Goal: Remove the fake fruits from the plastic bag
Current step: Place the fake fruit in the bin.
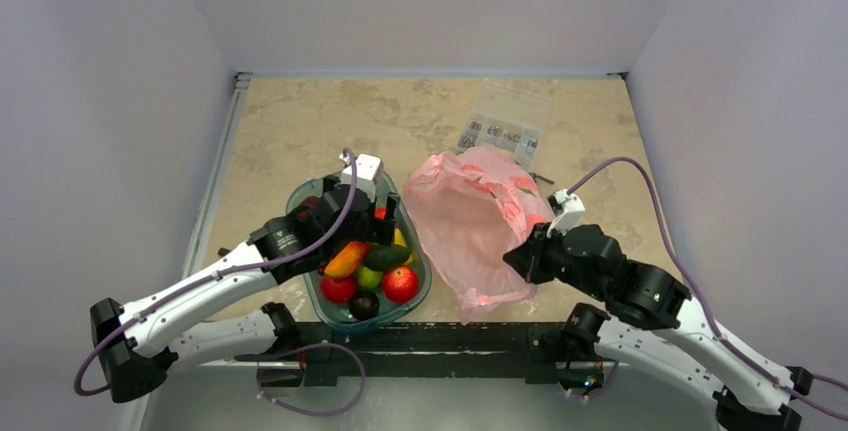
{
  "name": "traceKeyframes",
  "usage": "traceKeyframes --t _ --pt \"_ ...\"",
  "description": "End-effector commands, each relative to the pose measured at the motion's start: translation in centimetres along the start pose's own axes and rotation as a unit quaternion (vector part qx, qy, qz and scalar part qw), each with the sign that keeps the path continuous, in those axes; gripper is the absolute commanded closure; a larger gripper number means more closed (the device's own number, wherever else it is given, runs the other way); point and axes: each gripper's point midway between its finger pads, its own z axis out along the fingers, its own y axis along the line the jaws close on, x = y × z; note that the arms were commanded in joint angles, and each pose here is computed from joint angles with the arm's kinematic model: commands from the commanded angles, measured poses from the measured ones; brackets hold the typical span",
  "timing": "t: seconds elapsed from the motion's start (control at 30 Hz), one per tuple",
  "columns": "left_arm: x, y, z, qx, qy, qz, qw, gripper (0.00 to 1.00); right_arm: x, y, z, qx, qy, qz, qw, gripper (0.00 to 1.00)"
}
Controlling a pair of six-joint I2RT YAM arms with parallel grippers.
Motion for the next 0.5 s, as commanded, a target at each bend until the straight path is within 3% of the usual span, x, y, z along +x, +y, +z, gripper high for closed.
traceKeyframes --t 0.0,0.17,0.4,0.47 --pt "-0.4 3.8 -0.7 -0.109 0.014 -0.003 0.994 0.00 -1.8 1.3 -0.2 -0.016 -0.028 0.002 0.999 1.00" --pt "-1.7 4.0 -2.2 -0.112 0.006 -0.015 0.994 0.00 -2.4 1.4 0.1 -0.012 -0.040 0.010 0.999 1.00" --pt "-4.7 4.1 -6.4 -0.065 -0.056 -0.056 0.995 0.00 -4.3 1.8 1.1 0.012 -0.061 0.017 0.998 1.00" --pt "-5.5 4.3 -7.9 -0.052 -0.075 -0.068 0.994 0.00 -5.2 2.3 1.3 0.013 -0.069 0.008 0.998 0.90"
